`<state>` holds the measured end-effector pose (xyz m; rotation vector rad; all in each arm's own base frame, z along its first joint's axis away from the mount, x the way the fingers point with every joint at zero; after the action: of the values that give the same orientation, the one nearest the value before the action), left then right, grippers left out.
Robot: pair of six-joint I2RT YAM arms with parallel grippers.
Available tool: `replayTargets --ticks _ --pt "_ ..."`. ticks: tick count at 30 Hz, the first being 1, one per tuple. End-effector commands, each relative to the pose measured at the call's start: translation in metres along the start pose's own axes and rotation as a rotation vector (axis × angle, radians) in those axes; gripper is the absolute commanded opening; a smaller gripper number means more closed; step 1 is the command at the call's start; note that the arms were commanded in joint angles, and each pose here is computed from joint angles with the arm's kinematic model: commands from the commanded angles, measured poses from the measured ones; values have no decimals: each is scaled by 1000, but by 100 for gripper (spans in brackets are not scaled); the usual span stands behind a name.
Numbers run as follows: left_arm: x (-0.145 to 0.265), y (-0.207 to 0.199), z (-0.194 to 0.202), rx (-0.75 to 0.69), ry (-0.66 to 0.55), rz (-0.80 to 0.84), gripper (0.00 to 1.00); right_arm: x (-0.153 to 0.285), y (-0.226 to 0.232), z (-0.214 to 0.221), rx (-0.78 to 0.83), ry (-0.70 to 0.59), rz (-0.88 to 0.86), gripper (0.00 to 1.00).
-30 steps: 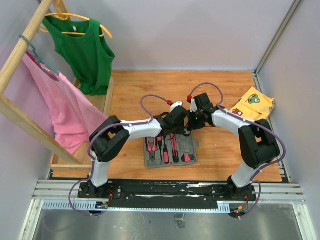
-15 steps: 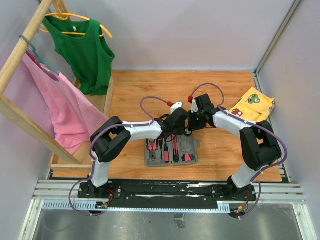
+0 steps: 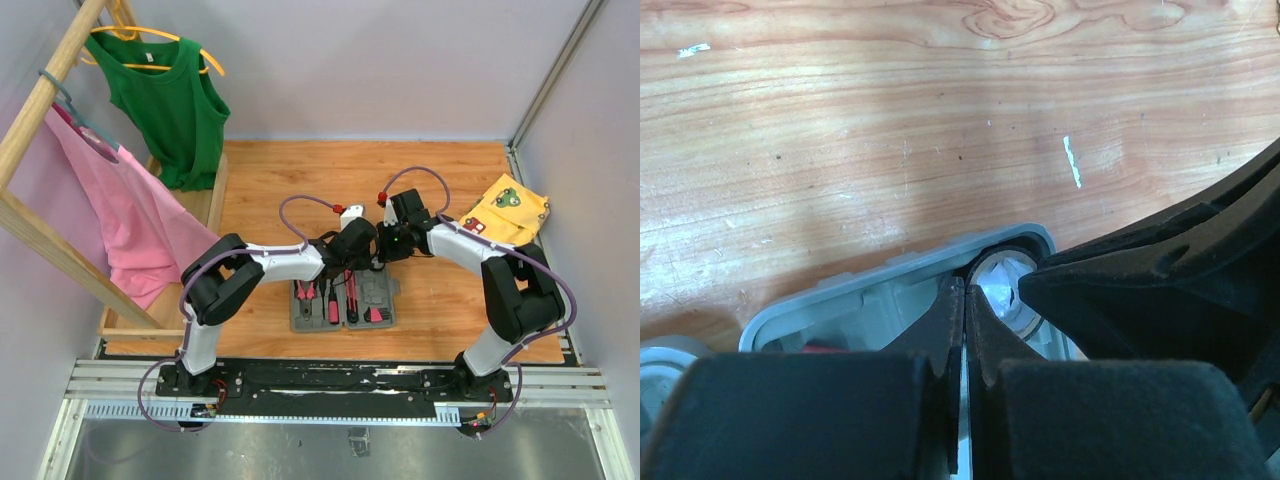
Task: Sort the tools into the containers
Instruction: Adjust the engineering item in the storage box.
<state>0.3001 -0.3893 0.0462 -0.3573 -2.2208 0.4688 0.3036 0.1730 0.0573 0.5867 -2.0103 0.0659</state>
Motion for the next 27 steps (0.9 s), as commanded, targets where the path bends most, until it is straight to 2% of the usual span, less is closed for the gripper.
replayTargets --ticks 1,27 --pt "-8 106 99 -148 280 -319 0 1 -4 26 -36 84 11 12" --pt "4 165 145 -198 413 -481 0 -2 2 45 -50 112 20 12"
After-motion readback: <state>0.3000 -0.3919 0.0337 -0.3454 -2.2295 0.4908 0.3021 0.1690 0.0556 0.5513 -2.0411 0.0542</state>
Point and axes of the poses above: each gripper's point midway between its finger pads, its own x axis back along the fingers, its own y axis along the line the jaws close on, z = x × y, the point moved 2 cm from there along x, back along the fingers, and after that the axes turned 5 degrees about x, right-handed, at the moved point
